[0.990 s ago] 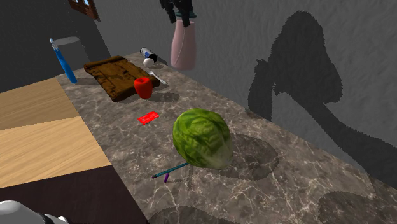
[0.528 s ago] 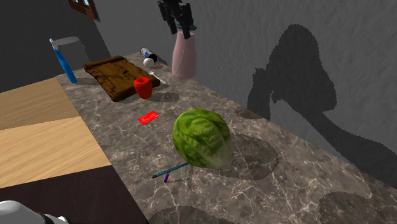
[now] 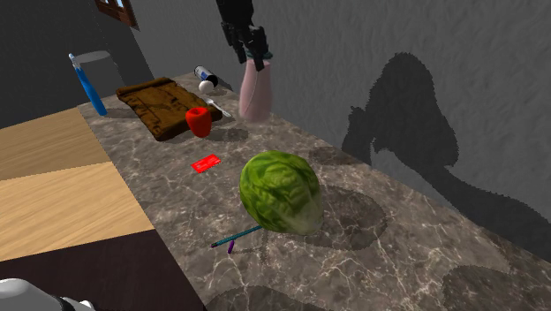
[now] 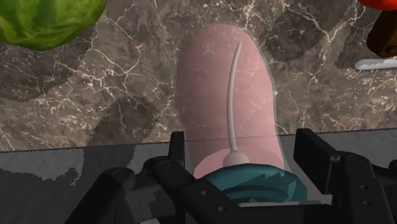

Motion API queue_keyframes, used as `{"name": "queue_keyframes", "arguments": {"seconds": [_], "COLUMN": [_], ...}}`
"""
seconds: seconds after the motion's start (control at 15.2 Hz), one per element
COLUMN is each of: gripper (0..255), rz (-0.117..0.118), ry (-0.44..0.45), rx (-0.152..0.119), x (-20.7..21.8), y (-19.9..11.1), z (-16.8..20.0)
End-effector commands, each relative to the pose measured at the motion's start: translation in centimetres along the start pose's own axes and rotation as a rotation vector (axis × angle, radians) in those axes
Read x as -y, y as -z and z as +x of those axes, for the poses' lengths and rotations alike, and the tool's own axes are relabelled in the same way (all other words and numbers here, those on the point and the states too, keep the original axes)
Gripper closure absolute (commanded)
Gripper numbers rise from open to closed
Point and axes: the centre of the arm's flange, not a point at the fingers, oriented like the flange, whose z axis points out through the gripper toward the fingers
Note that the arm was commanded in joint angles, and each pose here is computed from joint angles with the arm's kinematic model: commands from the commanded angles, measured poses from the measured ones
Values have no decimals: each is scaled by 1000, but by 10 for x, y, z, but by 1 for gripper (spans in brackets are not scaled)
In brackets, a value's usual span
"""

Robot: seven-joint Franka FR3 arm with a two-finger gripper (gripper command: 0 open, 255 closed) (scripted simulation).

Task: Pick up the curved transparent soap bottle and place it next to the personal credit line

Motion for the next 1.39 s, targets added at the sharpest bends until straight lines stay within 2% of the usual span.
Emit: {"name": "queue_keyframes", "arguments": {"seconds": [0.0, 1.32], "gripper": [255, 255], "rz": [0, 0], "ry": [0, 0], "rx": [-1, -1], "x": [-1, 1], "y": [-12, -115], "z": [-2, -26]}}
